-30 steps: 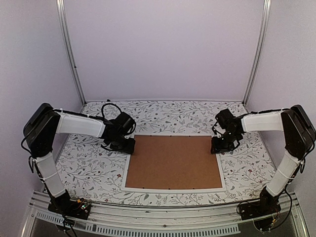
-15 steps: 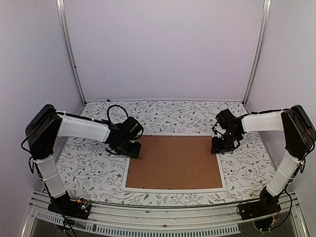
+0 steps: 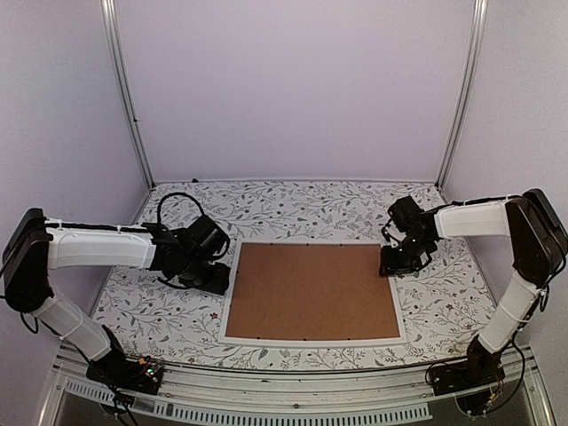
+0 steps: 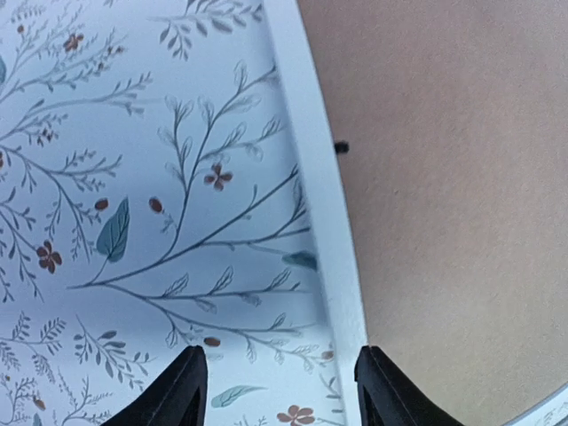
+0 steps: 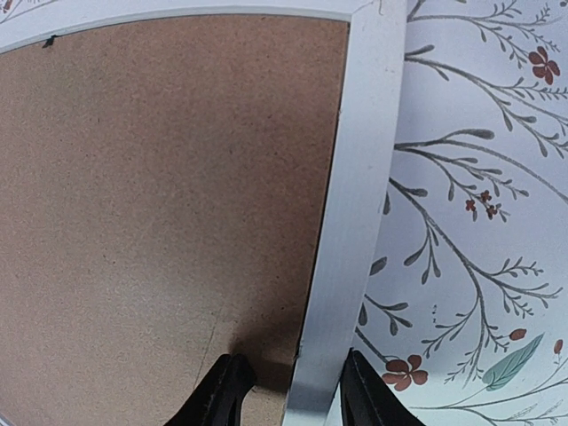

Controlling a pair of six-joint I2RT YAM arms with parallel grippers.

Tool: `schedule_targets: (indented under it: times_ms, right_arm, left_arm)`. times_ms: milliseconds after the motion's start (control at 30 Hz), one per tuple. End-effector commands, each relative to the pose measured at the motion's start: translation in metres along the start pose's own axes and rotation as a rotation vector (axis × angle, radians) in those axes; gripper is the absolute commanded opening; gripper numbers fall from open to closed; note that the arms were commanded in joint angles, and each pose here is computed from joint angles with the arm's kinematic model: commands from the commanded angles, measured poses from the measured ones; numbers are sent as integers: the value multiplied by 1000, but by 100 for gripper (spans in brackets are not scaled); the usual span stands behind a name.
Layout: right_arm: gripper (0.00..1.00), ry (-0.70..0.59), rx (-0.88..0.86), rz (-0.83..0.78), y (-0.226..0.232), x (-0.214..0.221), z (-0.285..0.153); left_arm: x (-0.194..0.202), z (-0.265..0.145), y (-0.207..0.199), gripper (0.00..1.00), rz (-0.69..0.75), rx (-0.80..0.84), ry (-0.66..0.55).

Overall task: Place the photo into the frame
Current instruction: Press the fastener onto the backboard.

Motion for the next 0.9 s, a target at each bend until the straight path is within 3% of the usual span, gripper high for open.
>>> schedule_targets:
  times_ms: [0,867]
  right_arm:
    - [39,6,-51,-1,8,3,2]
    - [39,13,-46,-1,6,5,7]
  left_arm:
    - [28,-1,6,60,-36,22,70]
    - [48,11,-13,59,-45,113,124]
Point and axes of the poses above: each gripper's point midway between its finger pads, its own z axis out along the fingers, its own y axis along the line the jaws close on, x = y × z, the point moved 5 cm from there along -z, back along the fingers, and after that the axes turned 7 degrees about z, right-handed, at the moved point
